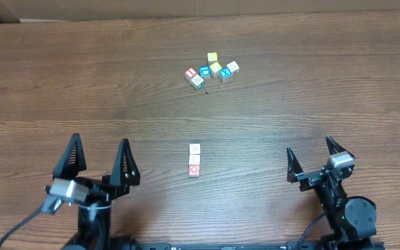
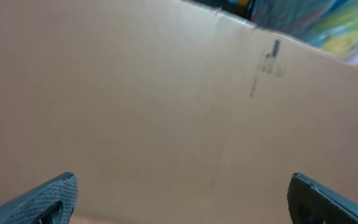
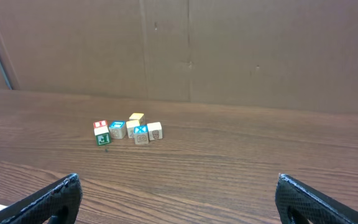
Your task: Flip 3 blocks
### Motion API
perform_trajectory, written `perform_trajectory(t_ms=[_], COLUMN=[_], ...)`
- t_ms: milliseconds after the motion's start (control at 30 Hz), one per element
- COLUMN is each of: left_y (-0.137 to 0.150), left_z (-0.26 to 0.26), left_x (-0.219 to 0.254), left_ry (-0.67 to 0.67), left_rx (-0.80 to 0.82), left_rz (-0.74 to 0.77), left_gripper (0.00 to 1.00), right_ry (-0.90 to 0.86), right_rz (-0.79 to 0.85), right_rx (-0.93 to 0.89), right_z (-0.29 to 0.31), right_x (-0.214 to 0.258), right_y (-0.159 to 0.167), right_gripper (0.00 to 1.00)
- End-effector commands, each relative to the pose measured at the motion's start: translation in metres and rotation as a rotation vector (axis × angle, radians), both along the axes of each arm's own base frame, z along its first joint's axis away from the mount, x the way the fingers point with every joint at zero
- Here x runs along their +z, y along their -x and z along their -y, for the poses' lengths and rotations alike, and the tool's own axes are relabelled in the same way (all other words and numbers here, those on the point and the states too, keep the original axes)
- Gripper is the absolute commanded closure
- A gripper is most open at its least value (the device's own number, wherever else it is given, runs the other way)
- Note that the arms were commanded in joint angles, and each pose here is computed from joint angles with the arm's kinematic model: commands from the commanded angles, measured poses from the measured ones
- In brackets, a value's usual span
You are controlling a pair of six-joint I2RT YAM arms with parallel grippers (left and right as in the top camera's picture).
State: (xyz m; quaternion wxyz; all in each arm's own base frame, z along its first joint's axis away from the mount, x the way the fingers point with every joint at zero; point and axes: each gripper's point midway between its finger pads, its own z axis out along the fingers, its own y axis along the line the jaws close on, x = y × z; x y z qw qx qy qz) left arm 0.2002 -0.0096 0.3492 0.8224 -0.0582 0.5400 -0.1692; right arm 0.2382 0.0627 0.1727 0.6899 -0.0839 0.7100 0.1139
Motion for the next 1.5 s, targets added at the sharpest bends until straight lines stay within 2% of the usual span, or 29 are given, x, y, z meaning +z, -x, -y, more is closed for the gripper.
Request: perform_trajectory(t_ms=[0,233,633,1000,1467], left_y=[0.007,-0.005,-0.036,-0.046,-0.046], left_z=[0.008,0.01,0.006,-0.009,-0.012], left_x=[0.0,-0.023,-0.109,-0.19,-0.192], left_ry=[-0.124,-0.15,-0.136,-0.1,-0.1], left_rx=[0.018,0.014,0.009,0.071,0.088], left_rz=[0.065,0.019,-0.144,-0.479,-0.487], left_gripper=[0.0,0.0,0.0,0.0,0.0], right_ry=[-0.002,-0.002,-0.002,-0.002,-0.002], right_rz=[0.001,0.001,0.001,0.001,0.001], right_rx=[-0.016,-0.016,-0.016,-0.016,-0.016], right_z=[0.003,0.003,0.003,0.003,0.003], right_x=[-0.002,-0.002,-0.002,-0.002,-0.002], right_y=[-0.001,-0.001,-0.001,-0.001,-0.001], right_gripper=[0.0,0.0,0.0,0.0,0.0])
